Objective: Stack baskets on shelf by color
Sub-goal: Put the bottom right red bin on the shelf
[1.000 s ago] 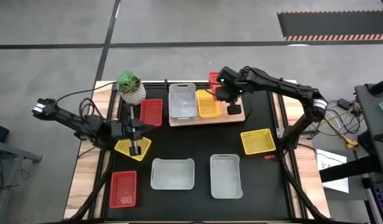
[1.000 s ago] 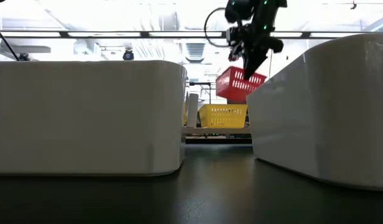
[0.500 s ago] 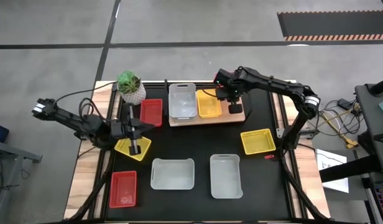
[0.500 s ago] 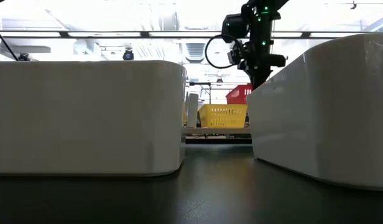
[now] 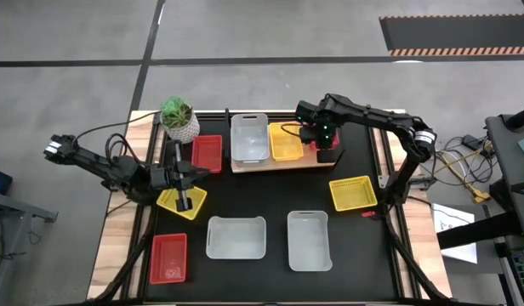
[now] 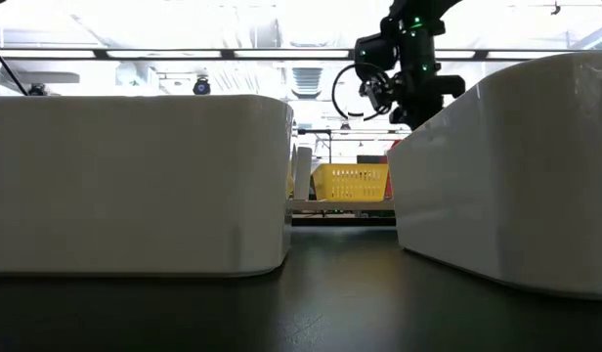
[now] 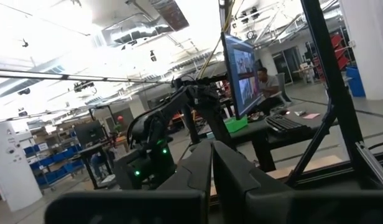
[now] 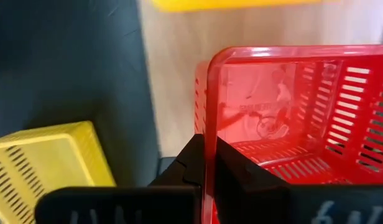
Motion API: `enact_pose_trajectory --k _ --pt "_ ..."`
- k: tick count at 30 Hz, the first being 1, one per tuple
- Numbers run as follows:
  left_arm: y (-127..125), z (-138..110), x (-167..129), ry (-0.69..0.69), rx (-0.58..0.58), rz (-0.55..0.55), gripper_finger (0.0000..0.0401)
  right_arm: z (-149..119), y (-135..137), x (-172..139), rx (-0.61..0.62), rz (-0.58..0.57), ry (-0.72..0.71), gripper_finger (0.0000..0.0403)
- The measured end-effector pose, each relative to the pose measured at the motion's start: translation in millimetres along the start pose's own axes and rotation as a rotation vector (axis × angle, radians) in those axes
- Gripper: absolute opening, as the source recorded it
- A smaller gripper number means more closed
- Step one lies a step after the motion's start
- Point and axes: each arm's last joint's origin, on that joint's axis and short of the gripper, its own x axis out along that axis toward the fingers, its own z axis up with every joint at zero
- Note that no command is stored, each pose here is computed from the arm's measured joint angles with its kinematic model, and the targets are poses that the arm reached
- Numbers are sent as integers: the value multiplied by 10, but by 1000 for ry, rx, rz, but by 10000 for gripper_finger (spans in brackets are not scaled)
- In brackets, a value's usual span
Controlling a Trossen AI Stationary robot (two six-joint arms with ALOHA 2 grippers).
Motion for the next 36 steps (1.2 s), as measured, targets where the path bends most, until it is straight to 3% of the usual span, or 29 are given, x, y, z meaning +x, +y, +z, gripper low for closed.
enact_pose_trajectory --k 11,25,36 --pt "-15 -13 15 6 41 -3 0 -21 41 127 -11 95 -7 8" --pt "-6 11 21 -1 51 1 0 47 15 127 -23 65 -76 10" --pt "-12 8 30 -3 6 1 0 46 16 127 -10 68 -76 79"
